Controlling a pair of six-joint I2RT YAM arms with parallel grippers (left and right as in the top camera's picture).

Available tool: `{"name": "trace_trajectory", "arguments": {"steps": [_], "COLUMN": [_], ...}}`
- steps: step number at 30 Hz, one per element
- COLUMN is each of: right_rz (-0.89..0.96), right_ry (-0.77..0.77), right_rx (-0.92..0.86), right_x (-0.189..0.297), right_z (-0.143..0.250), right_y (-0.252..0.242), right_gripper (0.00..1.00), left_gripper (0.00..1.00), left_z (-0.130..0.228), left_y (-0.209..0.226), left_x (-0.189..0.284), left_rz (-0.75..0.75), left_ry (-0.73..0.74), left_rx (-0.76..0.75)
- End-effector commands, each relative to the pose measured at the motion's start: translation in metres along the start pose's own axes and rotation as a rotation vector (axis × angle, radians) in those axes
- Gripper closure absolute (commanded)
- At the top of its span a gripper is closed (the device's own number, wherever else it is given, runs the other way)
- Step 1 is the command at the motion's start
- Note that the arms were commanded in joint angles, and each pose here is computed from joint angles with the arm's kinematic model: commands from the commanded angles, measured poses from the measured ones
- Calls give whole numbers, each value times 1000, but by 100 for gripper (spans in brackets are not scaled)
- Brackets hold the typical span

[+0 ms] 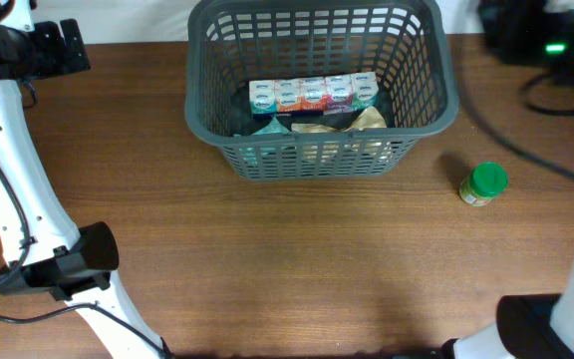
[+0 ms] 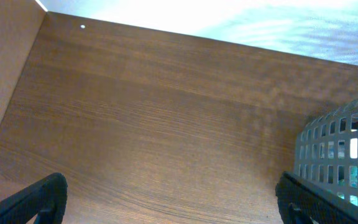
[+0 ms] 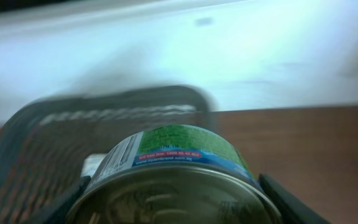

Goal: Pack container
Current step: 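Lift the tuna can with the right gripper over the basket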

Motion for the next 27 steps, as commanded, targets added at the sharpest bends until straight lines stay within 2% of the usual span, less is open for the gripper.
{"name": "trace_trajectory", "arguments": {"steps": [1, 7, 11, 15, 17, 18, 20, 23, 25, 27], "right_rz": [-57, -146, -165, -176, -170, -166, -160, -154, -144, -132], "right_ry": [88, 298, 506, 653, 703, 723, 749, 781, 754, 694], "right_rx": [115, 159, 157, 154, 152, 153, 156, 159, 158, 156], "right_x": [-51, -151, -220, -248, -258, -261, -263, -265, -259, -246], "right_z": [7, 45, 96, 133, 147, 153, 160, 169, 160, 140], "right_y": [33, 71, 76, 78, 78, 78, 77, 76, 75, 71], "right_gripper": [96, 96, 96, 96, 93, 88, 72, 35, 13, 11], "left_gripper": [1, 1, 1, 1, 1, 1, 1, 1, 1, 1], "left_z": [0, 0, 0, 0, 0, 0, 0, 0, 0, 0], "left_y": [1, 1, 1, 1, 1, 1, 1, 1, 1, 1], "left_x": [1, 1, 1, 1, 1, 1, 1, 1, 1, 1], "left_rz": [-4, -4, -4, -4, -4, -4, -4, -4, -4, -4], "left_ry": [0, 0, 0, 0, 0, 0, 0, 0, 0, 0], "left_rx": [14, 14, 14, 14, 14, 14, 14, 14, 14, 14]}}
Point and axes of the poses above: each gripper's point midway between its finger pads, its own x axis back along the fingers, its own y axis along the line the jaws close on, z = x × y, the point moved 8 cm from there along x, back along the fingers, and after that the axes turned 13 degrees about x, right-handed, at the moved point
